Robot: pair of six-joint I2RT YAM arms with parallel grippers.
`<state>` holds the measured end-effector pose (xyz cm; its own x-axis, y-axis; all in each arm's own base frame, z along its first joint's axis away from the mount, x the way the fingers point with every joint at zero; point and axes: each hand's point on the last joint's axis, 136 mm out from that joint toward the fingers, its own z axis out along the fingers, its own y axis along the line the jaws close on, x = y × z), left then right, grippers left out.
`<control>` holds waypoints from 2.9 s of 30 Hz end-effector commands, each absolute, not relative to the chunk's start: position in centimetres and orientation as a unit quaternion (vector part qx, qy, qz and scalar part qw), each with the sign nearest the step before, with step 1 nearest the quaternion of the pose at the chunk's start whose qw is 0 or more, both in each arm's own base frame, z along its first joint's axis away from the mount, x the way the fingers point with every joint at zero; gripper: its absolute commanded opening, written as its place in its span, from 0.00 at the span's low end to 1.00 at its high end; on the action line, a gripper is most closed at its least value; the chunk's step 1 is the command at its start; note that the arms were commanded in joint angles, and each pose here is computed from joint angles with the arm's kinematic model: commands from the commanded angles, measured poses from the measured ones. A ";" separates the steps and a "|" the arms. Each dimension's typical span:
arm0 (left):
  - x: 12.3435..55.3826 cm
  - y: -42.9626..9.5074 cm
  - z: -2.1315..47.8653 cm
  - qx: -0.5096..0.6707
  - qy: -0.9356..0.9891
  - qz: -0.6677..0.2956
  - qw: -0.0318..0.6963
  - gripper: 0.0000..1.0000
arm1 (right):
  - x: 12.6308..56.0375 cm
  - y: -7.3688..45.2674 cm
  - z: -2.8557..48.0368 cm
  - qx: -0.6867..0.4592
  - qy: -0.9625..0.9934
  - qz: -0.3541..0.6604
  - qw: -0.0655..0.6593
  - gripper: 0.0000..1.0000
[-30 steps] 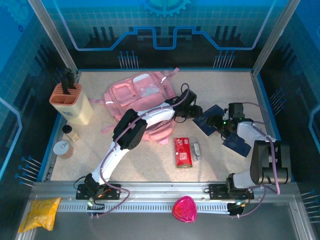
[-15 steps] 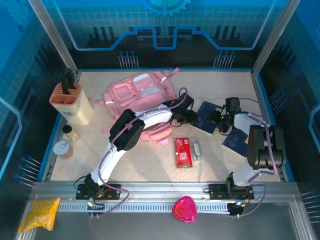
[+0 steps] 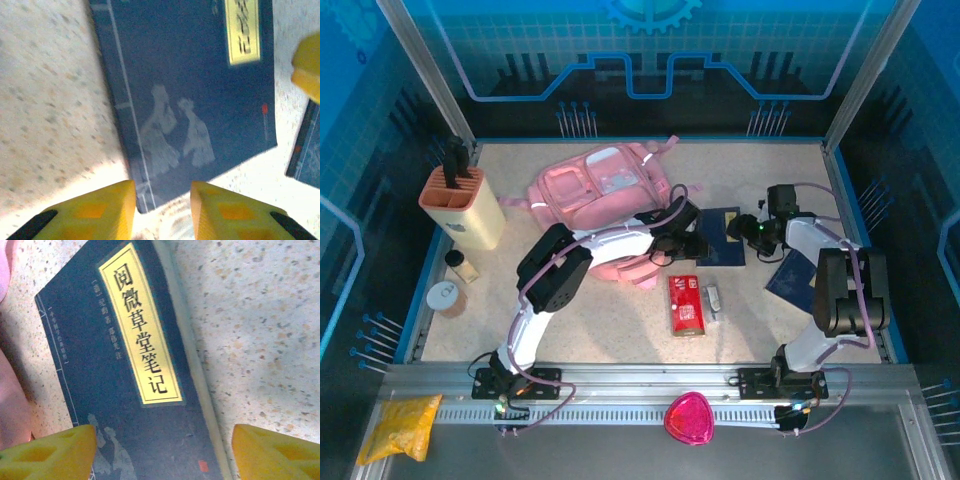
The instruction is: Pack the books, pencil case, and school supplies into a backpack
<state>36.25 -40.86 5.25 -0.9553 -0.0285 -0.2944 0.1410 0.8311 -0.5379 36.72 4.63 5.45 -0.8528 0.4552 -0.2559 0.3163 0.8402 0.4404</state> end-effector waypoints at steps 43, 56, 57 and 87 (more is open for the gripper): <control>40.1 -40.7 2.4 -0.040 0.948 -0.272 0.161 0.32 | 34.1 8.3 5.5 0.150 0.942 0.270 0.133 0.38; 39.9 -40.7 2.0 -0.043 0.949 -0.273 0.155 0.32 | 34.2 8.3 5.5 0.158 0.936 0.284 0.133 0.17; 39.9 -40.8 2.0 -0.042 0.949 -0.273 0.154 0.32 | 34.2 8.4 5.6 0.157 0.936 0.286 0.133 0.15; 39.2 -35.2 12.8 -0.134 0.883 -0.410 0.185 0.70 | 35.2 10.7 16.2 0.138 0.875 0.418 0.200 0.00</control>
<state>39.57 -34.50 11.62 -0.8920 -0.3600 -0.2733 -0.0642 0.6995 -0.7118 34.72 9.91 12.83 -0.8852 0.4098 -0.2202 0.1329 0.6764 0.7245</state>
